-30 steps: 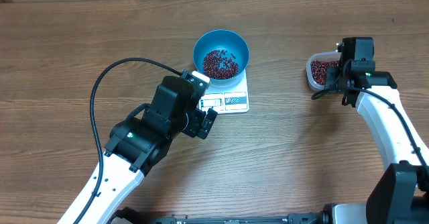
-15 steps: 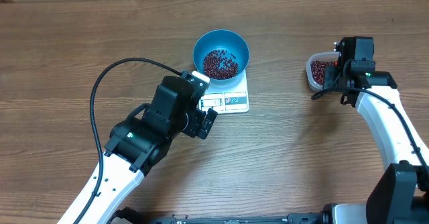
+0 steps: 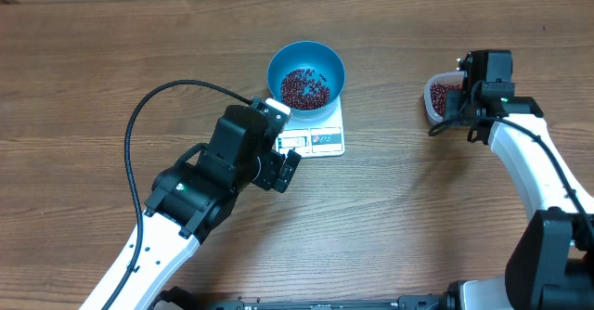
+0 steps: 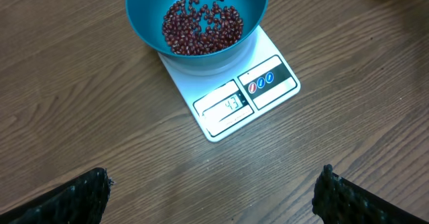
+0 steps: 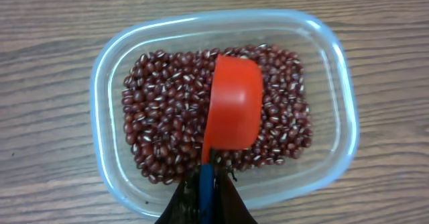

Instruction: Scoop item into bowl and weigh 150g on scale

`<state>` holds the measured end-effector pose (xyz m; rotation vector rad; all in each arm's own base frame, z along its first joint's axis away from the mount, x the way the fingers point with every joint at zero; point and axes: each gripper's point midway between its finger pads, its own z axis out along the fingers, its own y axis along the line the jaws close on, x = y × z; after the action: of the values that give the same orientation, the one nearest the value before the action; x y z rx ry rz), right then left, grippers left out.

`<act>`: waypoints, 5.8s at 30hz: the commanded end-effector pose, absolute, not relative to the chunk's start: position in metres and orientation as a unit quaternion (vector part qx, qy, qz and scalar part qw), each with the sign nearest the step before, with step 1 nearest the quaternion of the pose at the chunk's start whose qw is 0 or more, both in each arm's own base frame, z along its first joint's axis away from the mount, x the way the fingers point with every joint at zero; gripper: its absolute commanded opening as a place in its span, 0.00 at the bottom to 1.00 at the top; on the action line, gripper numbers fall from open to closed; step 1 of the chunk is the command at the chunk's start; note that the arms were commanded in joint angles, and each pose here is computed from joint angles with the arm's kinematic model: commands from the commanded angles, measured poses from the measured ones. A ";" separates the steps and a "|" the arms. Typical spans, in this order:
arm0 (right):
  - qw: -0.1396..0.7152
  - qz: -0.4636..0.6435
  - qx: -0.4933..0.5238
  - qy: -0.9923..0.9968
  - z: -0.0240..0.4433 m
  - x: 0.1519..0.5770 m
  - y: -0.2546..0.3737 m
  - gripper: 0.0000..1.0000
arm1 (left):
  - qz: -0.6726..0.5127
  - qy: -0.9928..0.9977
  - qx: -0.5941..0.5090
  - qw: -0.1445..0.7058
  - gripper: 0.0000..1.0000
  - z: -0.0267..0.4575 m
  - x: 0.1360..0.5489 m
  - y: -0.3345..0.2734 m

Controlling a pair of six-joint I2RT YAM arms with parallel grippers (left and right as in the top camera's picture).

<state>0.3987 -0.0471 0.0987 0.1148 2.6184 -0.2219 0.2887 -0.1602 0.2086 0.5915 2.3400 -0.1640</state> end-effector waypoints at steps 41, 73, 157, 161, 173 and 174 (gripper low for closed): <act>0.241 0.156 0.067 0.956 0.078 0.400 -0.031 0.04 | -0.061 0.907 0.228 0.350 1.00 0.205 0.289 -0.161; 0.259 0.272 0.101 0.921 0.092 0.397 -0.043 0.04 | -0.060 0.907 0.228 0.350 0.99 0.205 0.289 -0.161; 0.220 0.623 0.037 0.749 0.179 0.378 0.047 0.04 | -0.061 0.907 0.228 0.350 1.00 0.205 0.289 -0.161; 0.209 0.629 0.014 0.749 0.183 0.384 0.069 0.04 | -0.061 0.907 0.228 0.350 0.99 0.205 0.289 -0.161; 0.212 0.605 0.008 0.767 0.194 0.420 0.121 0.04 | -0.060 0.907 0.227 0.350 1.00 0.205 0.289 -0.161; 0.214 0.600 0.009 0.771 0.193 0.422 0.124 0.04 | -0.060 0.907 0.228 0.350 1.00 0.205 0.289 -0.161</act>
<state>0.4148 0.1160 0.1977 -0.0891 2.0832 1.6628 0.2887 -0.1602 0.2086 0.5915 2.3400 -0.1640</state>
